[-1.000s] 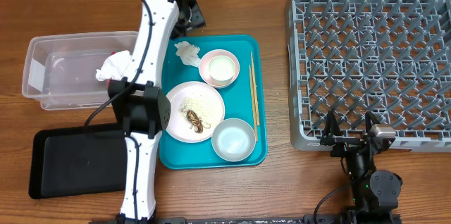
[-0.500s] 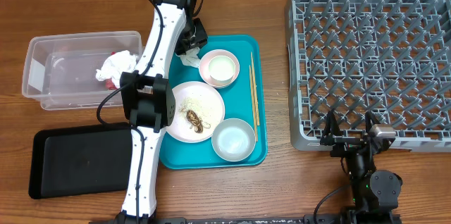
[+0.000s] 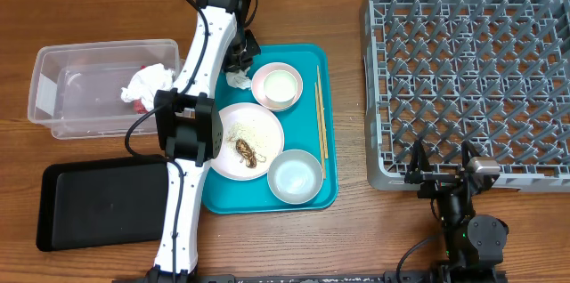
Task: Sort waste into correct bins and load items into the dishwasher
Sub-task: 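Return the left gripper to the remaining tissue and grasp it, then carry the second tissue left and drop it into the clear bin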
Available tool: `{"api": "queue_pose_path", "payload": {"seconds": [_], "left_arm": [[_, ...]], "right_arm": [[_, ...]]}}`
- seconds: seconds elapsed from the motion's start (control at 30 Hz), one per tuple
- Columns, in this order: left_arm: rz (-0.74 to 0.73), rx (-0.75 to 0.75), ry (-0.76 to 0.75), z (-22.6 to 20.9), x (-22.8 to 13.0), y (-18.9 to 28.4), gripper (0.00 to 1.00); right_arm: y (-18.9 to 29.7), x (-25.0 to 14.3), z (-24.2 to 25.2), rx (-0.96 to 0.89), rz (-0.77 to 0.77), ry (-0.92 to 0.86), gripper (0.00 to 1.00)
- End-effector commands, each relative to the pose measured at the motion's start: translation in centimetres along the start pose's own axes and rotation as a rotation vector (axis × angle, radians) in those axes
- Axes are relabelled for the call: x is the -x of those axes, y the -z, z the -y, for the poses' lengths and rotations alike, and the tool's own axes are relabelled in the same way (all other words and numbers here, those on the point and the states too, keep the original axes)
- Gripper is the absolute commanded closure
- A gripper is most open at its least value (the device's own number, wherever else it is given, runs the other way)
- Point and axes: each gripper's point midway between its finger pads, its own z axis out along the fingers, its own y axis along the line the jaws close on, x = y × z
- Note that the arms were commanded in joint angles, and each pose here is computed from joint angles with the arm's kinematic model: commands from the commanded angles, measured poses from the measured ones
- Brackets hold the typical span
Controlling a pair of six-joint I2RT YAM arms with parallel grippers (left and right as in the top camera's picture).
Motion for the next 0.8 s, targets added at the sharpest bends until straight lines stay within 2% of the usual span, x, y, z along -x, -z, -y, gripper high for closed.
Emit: {"api": "queue_pose_path", "payload": {"seconds": [0.0,0.17,0.33,0.43,0.6,0.67,0.77], "left_arm": [[-0.017,0.023,0.000,-0.5,-0.2,-0.6,0.96],[0.046,-0.023,0.013,-0.7,1.1,3.5,0.96],[0.199,-0.132,0.042,-1.2,3.0,12.0,0.96],[0.294,-0.156,0.070,-3.0,3.4,17.2,0.96],[0.447,-0.089,0.184,-9.8,4.1,24.2,0.96],[0.462,-0.029,0.246,-13.6,4.5,25.1,0.96],[0.438,-0.003,0.280,-16.5,5.1,24.6,0.96]], "right_arm": [[0.0,-0.1,0.3,-0.012,0.010,0.003,0.00],[0.0,-0.1,0.3,-0.012,0.010,0.003,0.00],[0.0,-0.1,0.3,-0.013,0.010,0.003,0.00],[0.0,-0.1,0.3,-0.013,0.009,0.003,0.00],[0.0,-0.1,0.3,-0.012,0.010,0.003,0.00],[0.0,-0.1,0.3,-0.013,0.010,0.003,0.00],[0.0,-0.1,0.3,-0.012,0.010,0.003,0.00]]}}
